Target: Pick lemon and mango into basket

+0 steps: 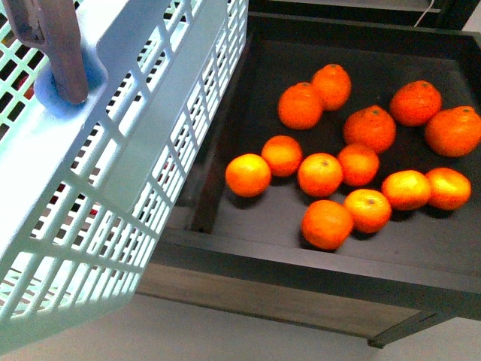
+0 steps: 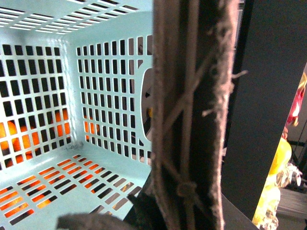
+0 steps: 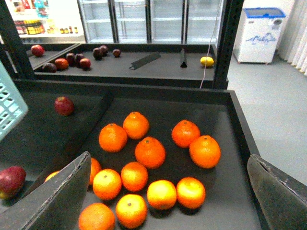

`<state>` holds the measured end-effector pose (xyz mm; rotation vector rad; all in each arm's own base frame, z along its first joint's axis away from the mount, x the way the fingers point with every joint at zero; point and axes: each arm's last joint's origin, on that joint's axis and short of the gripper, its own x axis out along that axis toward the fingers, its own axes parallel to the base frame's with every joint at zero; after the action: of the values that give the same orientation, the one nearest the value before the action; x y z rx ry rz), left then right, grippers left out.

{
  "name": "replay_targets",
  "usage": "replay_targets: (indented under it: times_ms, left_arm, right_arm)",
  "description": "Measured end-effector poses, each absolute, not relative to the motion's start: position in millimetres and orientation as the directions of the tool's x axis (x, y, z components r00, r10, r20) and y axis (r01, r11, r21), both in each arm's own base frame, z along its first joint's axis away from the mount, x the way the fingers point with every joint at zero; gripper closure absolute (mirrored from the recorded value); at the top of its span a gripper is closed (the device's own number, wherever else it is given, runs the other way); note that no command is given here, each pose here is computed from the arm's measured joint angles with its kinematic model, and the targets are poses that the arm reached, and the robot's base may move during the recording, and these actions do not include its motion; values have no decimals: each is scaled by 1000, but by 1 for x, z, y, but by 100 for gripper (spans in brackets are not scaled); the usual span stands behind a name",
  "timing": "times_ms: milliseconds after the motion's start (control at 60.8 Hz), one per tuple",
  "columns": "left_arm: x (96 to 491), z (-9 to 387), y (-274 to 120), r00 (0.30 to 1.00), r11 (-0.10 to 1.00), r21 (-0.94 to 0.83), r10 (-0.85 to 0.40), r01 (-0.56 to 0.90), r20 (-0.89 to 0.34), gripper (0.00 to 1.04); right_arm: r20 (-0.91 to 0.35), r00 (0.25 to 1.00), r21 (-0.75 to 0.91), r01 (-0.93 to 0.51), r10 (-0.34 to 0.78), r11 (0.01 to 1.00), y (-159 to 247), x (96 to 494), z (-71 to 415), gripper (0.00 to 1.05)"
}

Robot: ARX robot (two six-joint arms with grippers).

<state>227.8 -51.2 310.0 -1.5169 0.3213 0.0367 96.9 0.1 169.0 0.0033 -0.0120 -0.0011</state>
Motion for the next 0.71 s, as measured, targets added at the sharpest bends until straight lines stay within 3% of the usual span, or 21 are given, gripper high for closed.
replay_targets:
  times_ms: [707]
  left_arm:
    - [228,310,-51,957,62,-973,-179,-223,-230,100]
  right_arm:
    - [12,1000,3,0,0,1000,0,97,169,9]
